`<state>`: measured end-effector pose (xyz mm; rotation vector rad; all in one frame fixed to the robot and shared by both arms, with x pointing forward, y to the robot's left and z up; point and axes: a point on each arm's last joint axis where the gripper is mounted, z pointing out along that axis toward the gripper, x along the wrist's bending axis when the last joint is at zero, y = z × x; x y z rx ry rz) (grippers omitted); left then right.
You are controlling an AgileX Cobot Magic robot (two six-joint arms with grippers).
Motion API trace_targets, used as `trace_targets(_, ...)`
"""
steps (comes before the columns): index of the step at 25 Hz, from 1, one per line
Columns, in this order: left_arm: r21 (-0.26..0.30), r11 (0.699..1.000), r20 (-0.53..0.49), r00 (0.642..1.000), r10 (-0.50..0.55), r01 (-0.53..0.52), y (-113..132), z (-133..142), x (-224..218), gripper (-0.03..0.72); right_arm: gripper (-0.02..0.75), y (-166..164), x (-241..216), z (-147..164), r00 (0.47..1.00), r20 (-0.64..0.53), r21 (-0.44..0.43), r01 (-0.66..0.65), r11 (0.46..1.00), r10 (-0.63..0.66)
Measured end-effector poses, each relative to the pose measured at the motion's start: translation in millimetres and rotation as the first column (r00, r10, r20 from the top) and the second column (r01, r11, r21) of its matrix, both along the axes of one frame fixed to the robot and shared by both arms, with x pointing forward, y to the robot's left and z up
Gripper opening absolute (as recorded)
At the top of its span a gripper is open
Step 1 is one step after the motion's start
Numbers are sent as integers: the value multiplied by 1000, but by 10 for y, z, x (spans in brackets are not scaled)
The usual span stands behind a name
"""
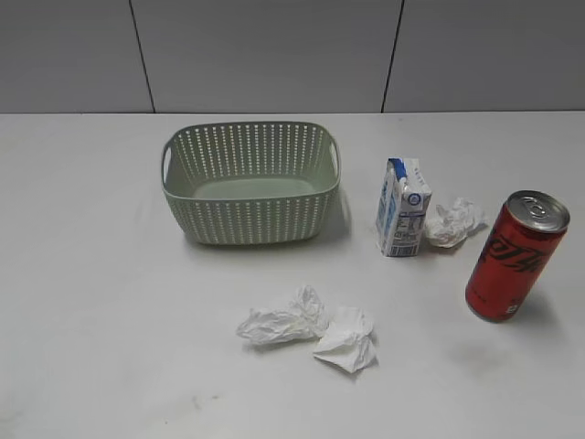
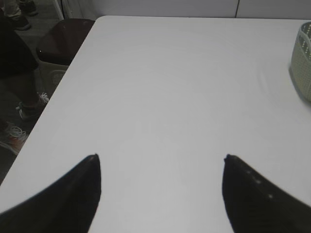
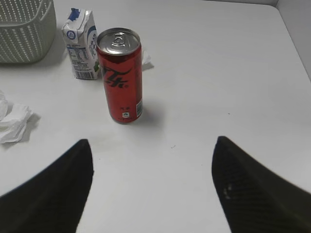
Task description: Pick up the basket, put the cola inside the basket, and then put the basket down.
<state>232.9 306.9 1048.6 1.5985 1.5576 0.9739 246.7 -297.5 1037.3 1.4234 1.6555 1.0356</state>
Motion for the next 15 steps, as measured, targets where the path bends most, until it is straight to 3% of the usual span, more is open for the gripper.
trace_targets(15, 0, 1000, 0, 1000, 0, 0, 0, 0, 0, 583, 591, 0, 0, 0, 1000, 0, 0, 0, 1000, 0)
